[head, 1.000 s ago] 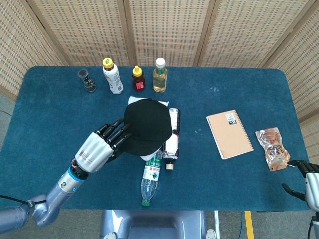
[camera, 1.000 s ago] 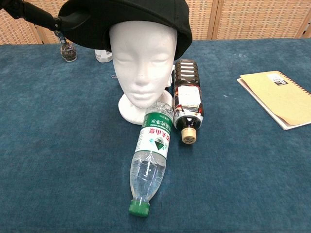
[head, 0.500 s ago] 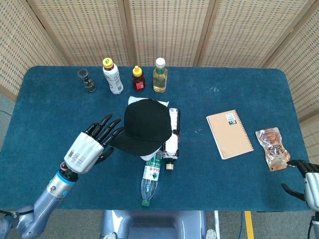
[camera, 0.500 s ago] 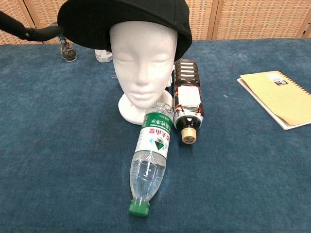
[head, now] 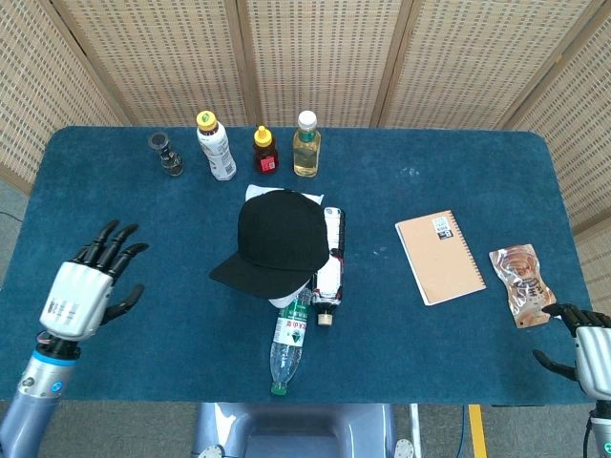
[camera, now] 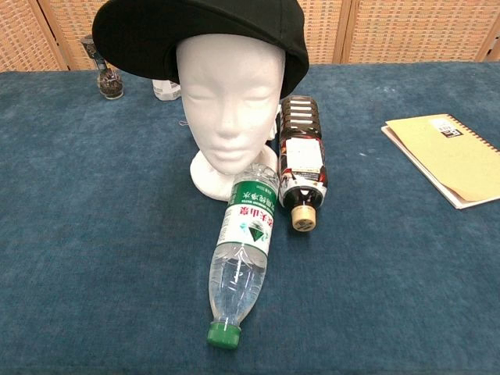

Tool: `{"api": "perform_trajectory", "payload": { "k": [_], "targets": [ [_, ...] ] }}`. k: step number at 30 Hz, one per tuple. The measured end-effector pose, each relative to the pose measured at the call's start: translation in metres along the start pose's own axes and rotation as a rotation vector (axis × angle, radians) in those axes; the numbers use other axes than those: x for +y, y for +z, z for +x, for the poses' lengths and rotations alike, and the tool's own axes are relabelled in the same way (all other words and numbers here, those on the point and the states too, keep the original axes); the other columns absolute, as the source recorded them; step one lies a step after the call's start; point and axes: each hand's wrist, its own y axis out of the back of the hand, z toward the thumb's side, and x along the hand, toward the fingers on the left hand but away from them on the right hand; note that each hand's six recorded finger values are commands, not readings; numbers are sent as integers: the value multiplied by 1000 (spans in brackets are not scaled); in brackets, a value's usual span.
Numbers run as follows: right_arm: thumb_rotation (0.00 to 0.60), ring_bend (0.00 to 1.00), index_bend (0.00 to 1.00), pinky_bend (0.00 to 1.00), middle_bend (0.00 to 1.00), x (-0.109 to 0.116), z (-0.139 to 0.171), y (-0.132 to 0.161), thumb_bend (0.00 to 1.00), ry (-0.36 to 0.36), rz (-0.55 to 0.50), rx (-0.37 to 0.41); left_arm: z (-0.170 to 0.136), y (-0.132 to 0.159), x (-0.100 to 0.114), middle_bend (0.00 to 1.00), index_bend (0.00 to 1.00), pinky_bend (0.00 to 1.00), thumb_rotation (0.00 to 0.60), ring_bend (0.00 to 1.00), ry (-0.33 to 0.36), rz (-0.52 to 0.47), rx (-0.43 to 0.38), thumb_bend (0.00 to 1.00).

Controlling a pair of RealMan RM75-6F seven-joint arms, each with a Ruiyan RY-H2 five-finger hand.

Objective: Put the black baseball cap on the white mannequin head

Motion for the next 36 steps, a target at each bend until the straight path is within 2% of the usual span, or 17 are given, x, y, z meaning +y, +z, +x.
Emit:
{"api": "perform_trajectory", "payload": {
  "k": [1, 7, 13, 17, 23, 32, 36],
  "targets": [
    [600, 411, 309, 337, 381, -1, -1, 0, 90, 3, 3, -1, -8, -14, 0, 140, 262, 348, 600, 64, -1, 8, 51, 272],
    [600, 389, 295, 327, 369, -1, -8, 5, 89, 10, 29, -5, -38, -62, -4, 153, 361, 347, 600, 80, -29, 53, 222, 271],
    [600, 378, 292, 319, 362, 0, -12, 11, 90, 15, 41, -6, -75, -100, -13, 153, 369, 344, 600, 81, -117, 113, 373, 272],
    [600, 378, 292, 318, 361, -1, -11, 12, 90, 15, 40, -8, -94, -115, -16, 157, 379, 344, 600, 80, -142, 106, 448, 271],
    [600, 377, 292, 311, 362, -1, -9, 15, 90, 17, 29, 7, -97, -115, -15, 158, 380, 342, 600, 80, -138, 123, 433, 272],
    [600, 378, 292, 309, 362, -4, -9, 9, 89, 19, 29, 2, -93, -107, -13, 168, 383, 339, 600, 80, -124, 75, 403, 273],
    [600, 378, 293, 309, 361, -6, -11, 10, 90, 25, 32, 6, -90, -101, -17, 177, 386, 333, 600, 85, -122, 42, 358, 272]
  ]
}}
